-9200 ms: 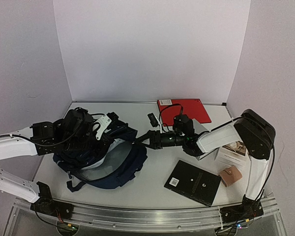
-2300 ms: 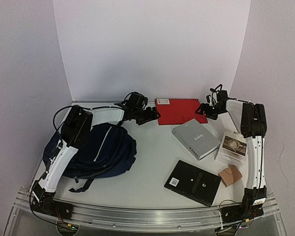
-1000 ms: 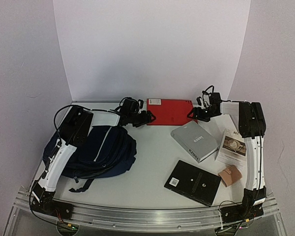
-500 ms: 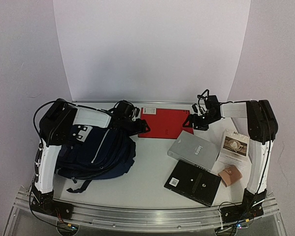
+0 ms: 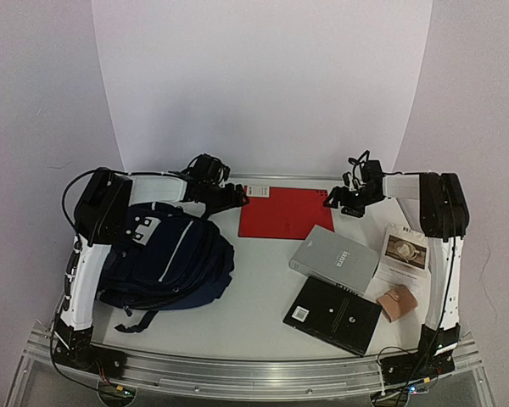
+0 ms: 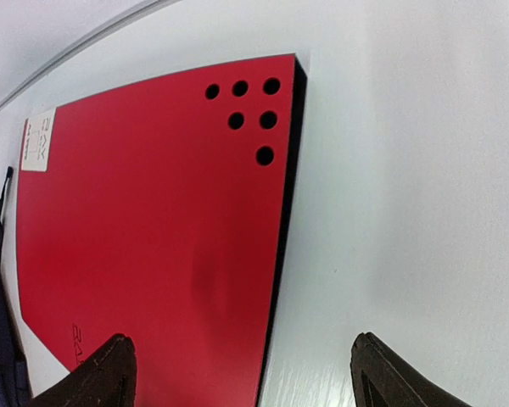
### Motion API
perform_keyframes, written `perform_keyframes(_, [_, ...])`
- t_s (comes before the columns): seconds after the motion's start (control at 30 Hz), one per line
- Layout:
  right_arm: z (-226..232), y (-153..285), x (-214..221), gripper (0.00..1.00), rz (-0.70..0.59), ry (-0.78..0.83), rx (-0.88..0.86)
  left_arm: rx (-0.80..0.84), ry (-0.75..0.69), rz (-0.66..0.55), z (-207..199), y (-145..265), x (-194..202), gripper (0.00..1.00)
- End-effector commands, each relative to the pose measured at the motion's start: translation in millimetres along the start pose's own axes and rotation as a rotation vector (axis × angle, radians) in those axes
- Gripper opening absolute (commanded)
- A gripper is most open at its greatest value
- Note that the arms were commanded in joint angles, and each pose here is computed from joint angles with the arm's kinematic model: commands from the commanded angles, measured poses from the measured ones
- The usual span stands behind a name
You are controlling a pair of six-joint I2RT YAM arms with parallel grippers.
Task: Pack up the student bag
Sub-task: Pick up the files from the center of the board.
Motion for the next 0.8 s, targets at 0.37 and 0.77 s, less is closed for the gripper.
perform_keyframes(0.37, [2,-35,-22,0.65,0.014,-0.018,-0.239,0.065,0.01,0.04,23,-49,-4,0.77])
perform_keyframes(0.77, [38,-2,-41,0.41,-0.059,-0.013,-0.413,0.113,0.027,0.065,23,-52,5,0.7])
Point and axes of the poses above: each gripper's point midway between its finger pads, its own y axis back along the fingers, its own z axis along the line the jaws close on, x = y × z, the point moved 4 cm from there along y, back along the fingers, and after that the axes turned 1 degree about y, right-handed, at the moved point
